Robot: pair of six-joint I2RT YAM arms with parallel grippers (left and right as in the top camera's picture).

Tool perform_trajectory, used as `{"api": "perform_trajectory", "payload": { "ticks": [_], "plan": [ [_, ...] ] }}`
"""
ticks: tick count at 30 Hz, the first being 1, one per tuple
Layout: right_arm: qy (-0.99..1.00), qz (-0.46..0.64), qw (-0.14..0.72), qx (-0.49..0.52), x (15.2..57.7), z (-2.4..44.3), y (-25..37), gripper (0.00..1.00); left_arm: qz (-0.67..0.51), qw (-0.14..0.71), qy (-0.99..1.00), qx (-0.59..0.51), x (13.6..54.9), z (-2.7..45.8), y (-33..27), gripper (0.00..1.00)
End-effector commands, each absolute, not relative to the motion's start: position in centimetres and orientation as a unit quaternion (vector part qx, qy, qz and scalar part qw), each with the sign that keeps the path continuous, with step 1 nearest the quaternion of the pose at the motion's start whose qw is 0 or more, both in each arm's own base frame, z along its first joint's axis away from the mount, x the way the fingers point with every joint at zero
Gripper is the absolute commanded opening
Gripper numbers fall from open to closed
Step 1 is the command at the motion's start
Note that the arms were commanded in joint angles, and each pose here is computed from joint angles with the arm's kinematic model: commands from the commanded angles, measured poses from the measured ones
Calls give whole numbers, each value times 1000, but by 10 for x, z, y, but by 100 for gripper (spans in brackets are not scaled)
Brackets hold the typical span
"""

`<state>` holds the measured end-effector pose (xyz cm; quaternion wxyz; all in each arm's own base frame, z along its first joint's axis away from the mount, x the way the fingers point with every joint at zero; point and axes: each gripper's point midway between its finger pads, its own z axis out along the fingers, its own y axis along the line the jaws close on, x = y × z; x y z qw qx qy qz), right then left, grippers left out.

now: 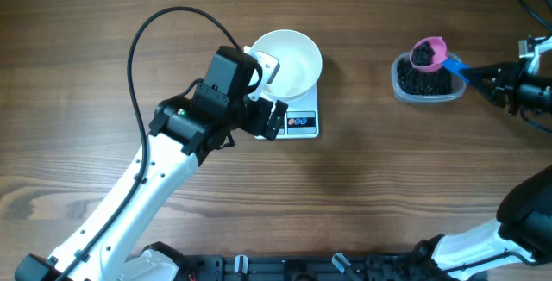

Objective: Scoop item into bowl and weigh 150g on scale
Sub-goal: 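Lift the filled scoop and carry it left toward the white bowl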

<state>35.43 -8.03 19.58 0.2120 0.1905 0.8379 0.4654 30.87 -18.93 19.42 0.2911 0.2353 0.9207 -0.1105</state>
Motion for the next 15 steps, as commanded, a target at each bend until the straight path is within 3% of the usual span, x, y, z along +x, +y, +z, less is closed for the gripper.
{"api": "perform_trajectory", "payload": {
  "ticks": [1, 8, 15],
  "plan": [
    [792, 533, 234, 187, 361, 217, -72, 4, -113, 283, 919, 250, 306, 189, -192, 100],
    [774, 572, 200, 181, 367, 227, -41, 4, -113, 283, 919, 250, 306, 189, -192, 100],
    [763, 616, 161, 107, 376, 240, 29, 4, -113, 283, 919, 250, 306, 189, -192, 100]
  ]
}}
